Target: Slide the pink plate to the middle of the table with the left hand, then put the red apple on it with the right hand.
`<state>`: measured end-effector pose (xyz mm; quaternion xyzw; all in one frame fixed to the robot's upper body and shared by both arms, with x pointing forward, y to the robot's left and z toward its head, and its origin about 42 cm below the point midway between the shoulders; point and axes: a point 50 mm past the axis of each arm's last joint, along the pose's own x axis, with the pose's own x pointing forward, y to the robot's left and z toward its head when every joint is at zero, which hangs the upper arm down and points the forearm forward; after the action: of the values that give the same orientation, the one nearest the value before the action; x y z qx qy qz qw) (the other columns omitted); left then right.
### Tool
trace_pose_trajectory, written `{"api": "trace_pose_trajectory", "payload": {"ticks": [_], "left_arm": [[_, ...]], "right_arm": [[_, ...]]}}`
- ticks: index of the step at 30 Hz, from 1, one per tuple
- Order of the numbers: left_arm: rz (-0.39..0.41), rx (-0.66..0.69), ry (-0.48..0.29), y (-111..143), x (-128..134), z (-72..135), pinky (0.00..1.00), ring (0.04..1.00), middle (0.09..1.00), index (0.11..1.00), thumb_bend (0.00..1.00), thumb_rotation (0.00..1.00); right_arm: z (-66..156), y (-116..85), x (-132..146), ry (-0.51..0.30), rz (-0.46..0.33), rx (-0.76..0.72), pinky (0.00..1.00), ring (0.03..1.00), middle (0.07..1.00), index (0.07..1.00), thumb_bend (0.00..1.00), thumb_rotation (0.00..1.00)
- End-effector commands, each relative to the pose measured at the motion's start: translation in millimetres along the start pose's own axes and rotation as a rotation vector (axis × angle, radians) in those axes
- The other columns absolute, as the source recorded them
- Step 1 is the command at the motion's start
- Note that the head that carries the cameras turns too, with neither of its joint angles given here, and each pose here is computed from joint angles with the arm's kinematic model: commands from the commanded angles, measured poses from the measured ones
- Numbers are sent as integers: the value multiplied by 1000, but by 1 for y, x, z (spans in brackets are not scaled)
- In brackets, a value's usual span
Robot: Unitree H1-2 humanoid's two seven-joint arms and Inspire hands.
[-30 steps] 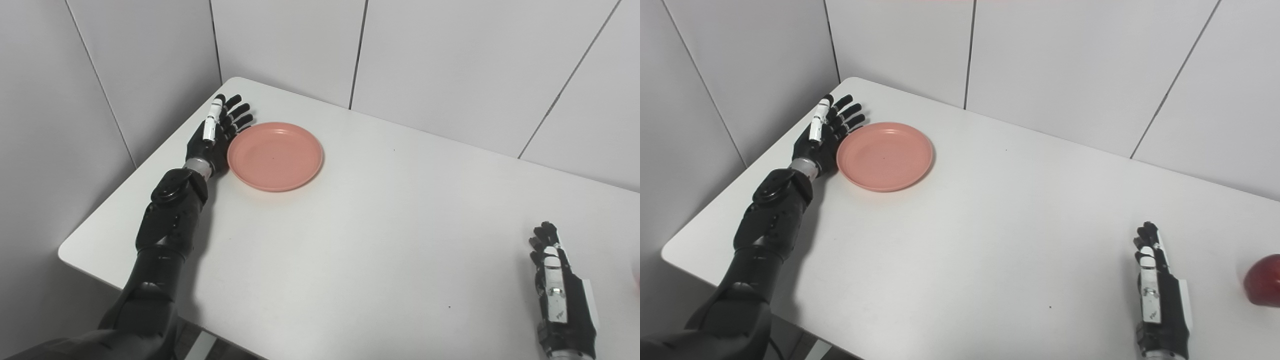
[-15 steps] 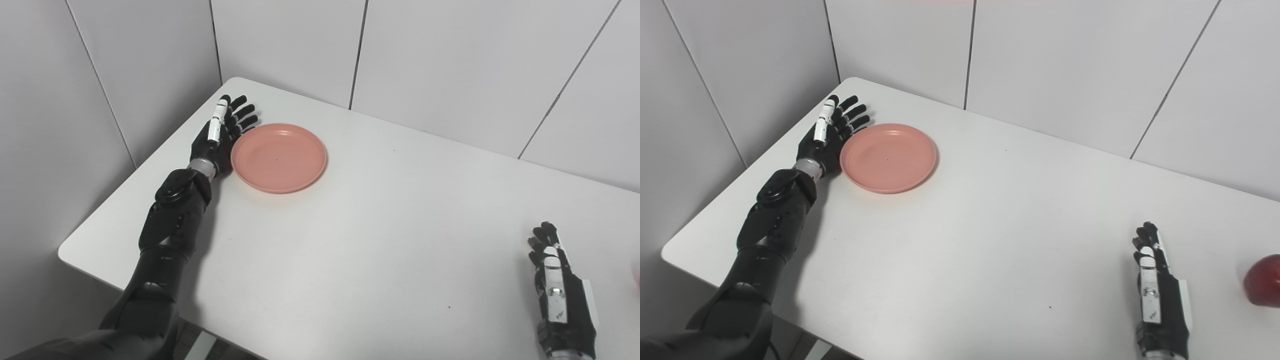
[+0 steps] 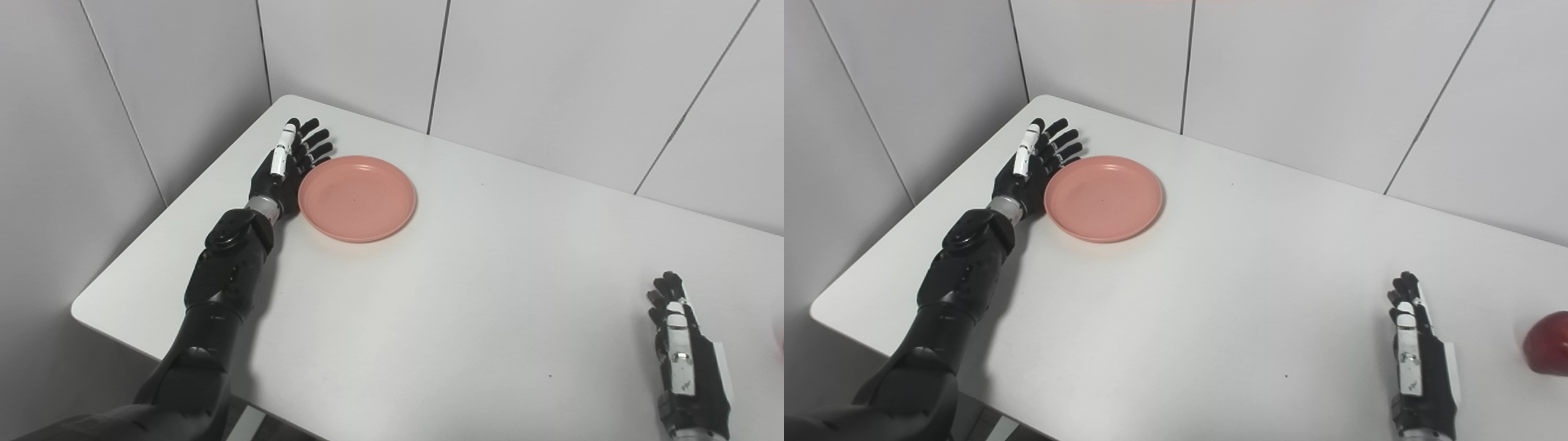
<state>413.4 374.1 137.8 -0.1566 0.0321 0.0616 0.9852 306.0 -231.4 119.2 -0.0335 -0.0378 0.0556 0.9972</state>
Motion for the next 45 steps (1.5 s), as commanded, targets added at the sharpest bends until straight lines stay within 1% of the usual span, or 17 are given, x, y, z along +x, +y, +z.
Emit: {"api": "trace_pose_trajectory", "payload": {"ticks": [1, 6, 11, 16, 22, 28, 34, 38, 45], "left_arm": [[-7, -8, 38, -9, 3, -7, 884, 878, 883, 876, 321, 1000], [-21, 2, 43, -12, 3, -11, 886, 881, 887, 883, 321, 1000], [-23, 10, 52, -16, 2, -17, 882, 876, 880, 869, 317, 1000], [-31, -7, 58, -20, 0, -21, 886, 879, 880, 862, 321, 1000], [-52, 12, 56, -28, -3, -29, 886, 878, 878, 864, 321, 1000], [-72, 0, 63, -38, -6, -31, 891, 880, 877, 862, 326, 1000], [-92, 10, 64, -46, -9, -36, 891, 881, 880, 864, 341, 1000], [-108, -4, 69, -50, -11, -39, 910, 896, 893, 875, 339, 1000], [-139, 11, 69, -57, -14, -43, 907, 896, 896, 881, 354, 1000]], "right_arm": [[5, 2, 3, -34, -9, 20, 1000, 959, 956, 955, 64, 1000], [5, 2, 3, -27, -11, 23, 1000, 958, 956, 957, 63, 1000], [6, 4, 3, -32, -12, 12, 1000, 958, 952, 951, 89, 1000], [6, 4, 4, -36, -12, 10, 1000, 952, 946, 945, 76, 1000], [6, 4, 3, -42, -16, 2, 982, 945, 943, 941, 74, 1000], [6, 5, 3, -43, -17, 5, 974, 944, 942, 942, 75, 1000], [7, 5, 3, -47, -17, 8, 983, 947, 945, 943, 68, 1000], [8, 6, 3, -49, -16, 7, 975, 945, 942, 940, 58, 1000], [8, 6, 3, -37, -15, -4, 980, 945, 941, 942, 85, 1000]]}}
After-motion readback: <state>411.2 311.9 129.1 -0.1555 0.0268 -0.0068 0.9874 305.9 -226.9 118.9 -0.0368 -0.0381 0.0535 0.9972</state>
